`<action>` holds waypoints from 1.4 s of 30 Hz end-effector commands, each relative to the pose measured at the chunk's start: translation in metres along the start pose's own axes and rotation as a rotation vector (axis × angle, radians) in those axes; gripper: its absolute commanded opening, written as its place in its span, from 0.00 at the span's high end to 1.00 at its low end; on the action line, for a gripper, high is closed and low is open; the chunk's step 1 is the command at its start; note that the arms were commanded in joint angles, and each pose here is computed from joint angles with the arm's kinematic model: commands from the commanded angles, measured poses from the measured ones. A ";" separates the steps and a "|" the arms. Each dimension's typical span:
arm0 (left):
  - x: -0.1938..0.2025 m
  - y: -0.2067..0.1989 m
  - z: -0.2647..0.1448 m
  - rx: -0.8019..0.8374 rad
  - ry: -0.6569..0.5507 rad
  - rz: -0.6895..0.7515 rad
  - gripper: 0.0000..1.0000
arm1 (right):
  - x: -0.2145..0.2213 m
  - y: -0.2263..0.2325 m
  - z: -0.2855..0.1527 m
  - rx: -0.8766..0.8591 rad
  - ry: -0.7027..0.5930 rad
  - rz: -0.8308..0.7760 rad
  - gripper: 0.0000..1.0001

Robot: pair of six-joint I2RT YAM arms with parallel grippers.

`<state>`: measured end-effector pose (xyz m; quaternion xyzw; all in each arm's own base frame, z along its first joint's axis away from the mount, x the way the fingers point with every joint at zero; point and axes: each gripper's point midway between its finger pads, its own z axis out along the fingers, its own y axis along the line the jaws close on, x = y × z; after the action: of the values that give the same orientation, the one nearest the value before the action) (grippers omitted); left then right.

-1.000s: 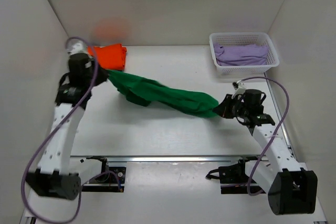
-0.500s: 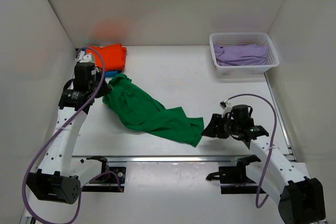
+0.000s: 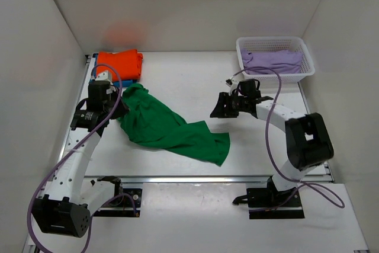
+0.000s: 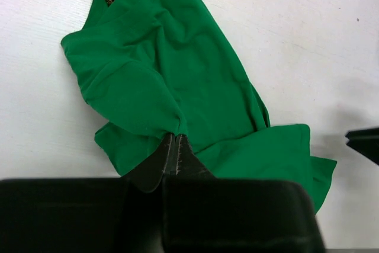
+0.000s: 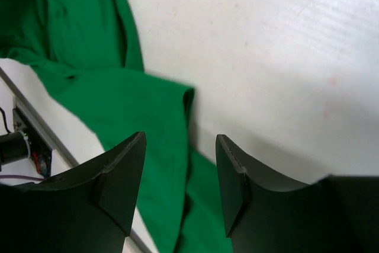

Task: Fold and stack the t-shirts
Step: Flatten out the tshirt

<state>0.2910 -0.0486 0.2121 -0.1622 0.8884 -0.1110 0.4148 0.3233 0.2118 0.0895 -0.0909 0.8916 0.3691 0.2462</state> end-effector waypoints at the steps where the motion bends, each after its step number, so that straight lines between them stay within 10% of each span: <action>1: -0.007 -0.007 -0.001 0.041 -0.029 0.018 1.00 | -0.008 0.006 0.022 -0.052 0.021 -0.064 0.52; 17: 0.008 -0.010 0.011 0.070 0.002 0.022 1.00 | 0.004 0.026 0.073 -0.188 0.124 -0.055 0.53; 19: 0.011 -0.008 0.012 0.066 0.011 0.021 1.00 | -0.002 0.033 0.076 -0.213 0.127 -0.069 0.64; 21: 0.011 -0.003 0.014 0.048 0.008 0.027 1.00 | -0.012 0.037 0.074 -0.209 0.108 -0.082 0.99; 24: 0.004 0.005 0.015 0.020 0.013 0.030 1.00 | -0.039 0.052 0.058 -0.216 0.044 -0.128 1.00; 33: -0.145 -0.042 -0.104 0.070 -0.348 0.041 1.00 | -0.167 0.163 -0.174 -0.128 -0.603 -0.377 1.00; 42: -0.208 -0.086 -0.239 0.245 -0.666 0.009 1.00 | -0.141 0.185 -0.348 -0.026 -0.968 -0.480 1.00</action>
<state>0.2710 -0.0330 0.5097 -0.1365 0.7092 -0.1470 0.6759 0.2710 0.1068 0.4800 -0.1146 0.6298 0.3152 0.7006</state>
